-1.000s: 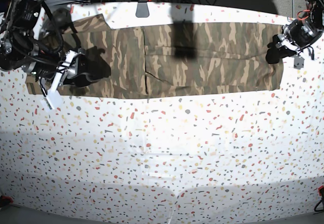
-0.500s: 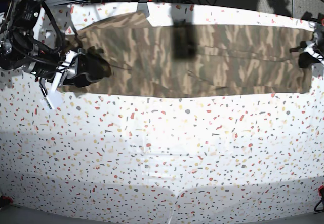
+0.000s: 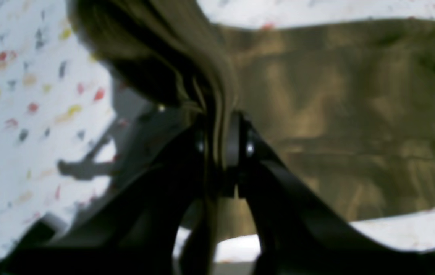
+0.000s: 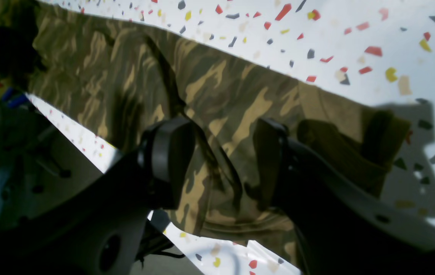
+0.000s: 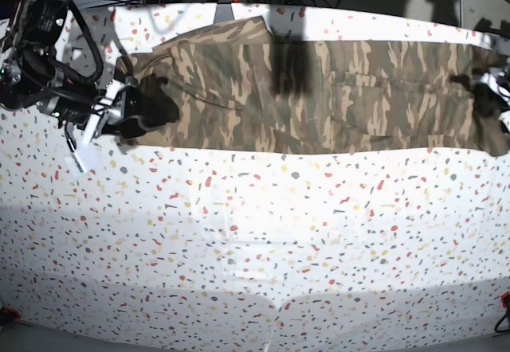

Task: Fold the T-shirt properly
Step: 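Fold the held side inward toward the right gripper with the left gripper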

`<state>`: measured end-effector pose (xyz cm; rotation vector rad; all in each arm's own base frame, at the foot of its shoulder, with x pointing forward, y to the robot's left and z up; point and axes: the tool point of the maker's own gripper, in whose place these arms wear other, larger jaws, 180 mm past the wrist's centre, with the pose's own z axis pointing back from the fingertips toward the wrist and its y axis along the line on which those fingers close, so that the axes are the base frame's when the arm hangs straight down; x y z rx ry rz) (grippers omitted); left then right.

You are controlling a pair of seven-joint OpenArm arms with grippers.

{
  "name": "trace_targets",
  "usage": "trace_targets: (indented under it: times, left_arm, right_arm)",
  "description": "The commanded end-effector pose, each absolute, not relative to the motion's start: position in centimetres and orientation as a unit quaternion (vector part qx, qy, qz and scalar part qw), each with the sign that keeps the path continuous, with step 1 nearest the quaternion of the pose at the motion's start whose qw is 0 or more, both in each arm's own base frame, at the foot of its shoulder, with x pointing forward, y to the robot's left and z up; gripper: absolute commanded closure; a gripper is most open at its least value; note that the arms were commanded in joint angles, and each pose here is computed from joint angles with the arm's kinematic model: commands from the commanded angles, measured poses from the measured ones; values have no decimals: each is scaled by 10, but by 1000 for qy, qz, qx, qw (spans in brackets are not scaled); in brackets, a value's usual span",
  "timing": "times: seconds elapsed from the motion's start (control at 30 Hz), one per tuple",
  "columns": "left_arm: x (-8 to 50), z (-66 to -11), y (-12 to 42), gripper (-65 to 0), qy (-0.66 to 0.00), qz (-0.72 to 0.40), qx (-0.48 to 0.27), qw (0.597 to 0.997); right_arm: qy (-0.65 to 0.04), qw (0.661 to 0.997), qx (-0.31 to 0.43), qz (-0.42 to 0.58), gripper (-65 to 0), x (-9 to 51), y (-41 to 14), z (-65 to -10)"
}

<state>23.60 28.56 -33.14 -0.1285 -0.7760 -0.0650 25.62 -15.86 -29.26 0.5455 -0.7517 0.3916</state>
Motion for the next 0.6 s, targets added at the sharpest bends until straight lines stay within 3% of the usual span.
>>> trace_targets:
  times: [0.0,0.17,0.57]
  left_arm:
    - [239,-315,274,0,-402,-46,-69,912]
    - [230,-283,213,0,-459,-48,-151,874]
    - [220,-305,103,0,-435,-97,-262,856]
  right_arm:
    - [-384,863,264,196,-304,262,-158,-278]
    - [-383,863,263,197,-304,262,-158,-278]
    - [-383,863,263,197,-303,262,-158,-278]
